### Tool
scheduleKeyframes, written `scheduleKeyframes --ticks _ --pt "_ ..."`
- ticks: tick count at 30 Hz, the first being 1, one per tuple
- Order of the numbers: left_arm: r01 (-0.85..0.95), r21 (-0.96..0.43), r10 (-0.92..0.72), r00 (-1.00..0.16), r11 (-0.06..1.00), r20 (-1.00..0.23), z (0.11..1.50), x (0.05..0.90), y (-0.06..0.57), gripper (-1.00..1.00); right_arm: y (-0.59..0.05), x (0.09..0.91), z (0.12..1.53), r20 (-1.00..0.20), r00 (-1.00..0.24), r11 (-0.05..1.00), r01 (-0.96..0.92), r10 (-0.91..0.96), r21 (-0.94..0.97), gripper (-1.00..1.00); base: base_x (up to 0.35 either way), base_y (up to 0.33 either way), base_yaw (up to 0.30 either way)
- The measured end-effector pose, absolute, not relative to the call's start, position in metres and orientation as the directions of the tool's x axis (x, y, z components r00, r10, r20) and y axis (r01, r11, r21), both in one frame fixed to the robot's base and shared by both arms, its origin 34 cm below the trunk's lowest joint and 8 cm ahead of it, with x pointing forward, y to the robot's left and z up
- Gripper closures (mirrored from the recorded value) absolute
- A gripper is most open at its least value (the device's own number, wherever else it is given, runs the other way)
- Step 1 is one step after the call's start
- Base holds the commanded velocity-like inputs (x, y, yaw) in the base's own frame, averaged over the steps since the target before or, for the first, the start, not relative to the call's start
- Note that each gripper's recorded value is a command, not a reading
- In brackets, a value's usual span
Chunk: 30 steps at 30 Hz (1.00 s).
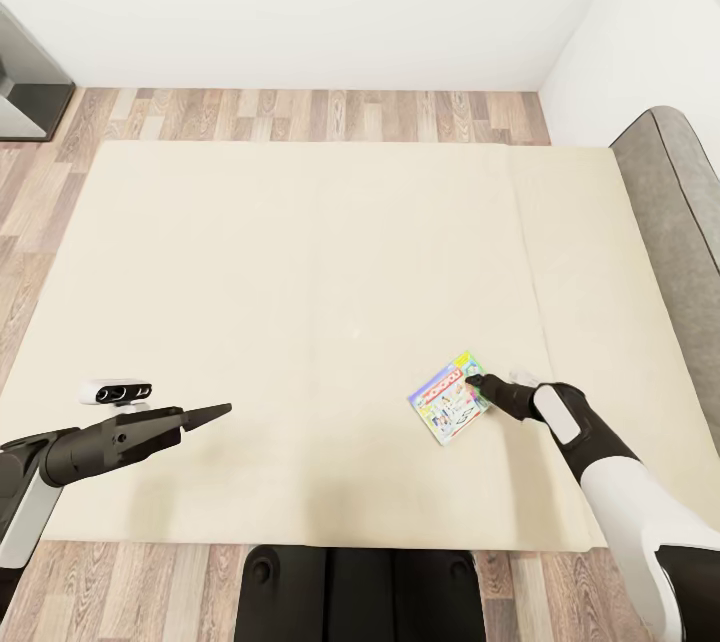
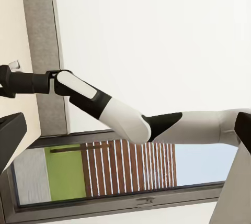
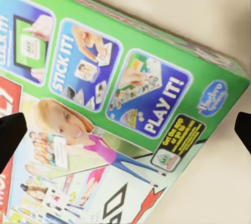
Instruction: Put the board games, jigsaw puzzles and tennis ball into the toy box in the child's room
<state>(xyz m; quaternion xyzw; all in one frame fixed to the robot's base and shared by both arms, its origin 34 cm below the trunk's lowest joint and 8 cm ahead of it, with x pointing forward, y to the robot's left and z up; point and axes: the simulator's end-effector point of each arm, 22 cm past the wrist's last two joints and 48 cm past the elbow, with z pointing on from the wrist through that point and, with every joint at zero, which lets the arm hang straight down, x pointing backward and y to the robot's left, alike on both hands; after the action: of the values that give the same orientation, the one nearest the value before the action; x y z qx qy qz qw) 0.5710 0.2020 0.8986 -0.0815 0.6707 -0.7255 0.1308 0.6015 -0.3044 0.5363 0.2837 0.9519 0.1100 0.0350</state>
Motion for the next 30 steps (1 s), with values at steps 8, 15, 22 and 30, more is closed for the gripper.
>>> scheduleKeyframes --ticks 8,15,22,30 --pt "0.080 -0.995 -0.299 -0.953 -0.065 -0.057 0.899 0.571 0.202 -1.00 -0.294 0.618 0.543 -0.031 -0.841 0.816 0.516 0.541 0.259 -1.00 0.000 0.000 0.000" --pt "0.081 -0.994 -0.299 -0.952 -0.066 -0.058 0.899 0.571 0.202 -1.00 -0.269 0.634 0.547 -0.032 -0.846 0.813 0.501 0.533 0.297 -1.00 0.000 0.000 0.000" --pt "0.081 -0.995 -0.299 -0.952 -0.066 -0.058 0.899 0.571 0.202 -1.00 -0.244 0.648 0.551 -0.030 -0.848 0.805 0.491 0.529 0.333 -1.00 0.000 0.000 0.000" --pt "0.081 -0.995 -0.298 -0.953 -0.065 -0.058 0.898 0.571 0.202 -1.00 -0.216 0.669 0.559 -0.037 -0.855 0.801 0.469 0.518 0.372 -1.00 0.000 0.000 0.000"
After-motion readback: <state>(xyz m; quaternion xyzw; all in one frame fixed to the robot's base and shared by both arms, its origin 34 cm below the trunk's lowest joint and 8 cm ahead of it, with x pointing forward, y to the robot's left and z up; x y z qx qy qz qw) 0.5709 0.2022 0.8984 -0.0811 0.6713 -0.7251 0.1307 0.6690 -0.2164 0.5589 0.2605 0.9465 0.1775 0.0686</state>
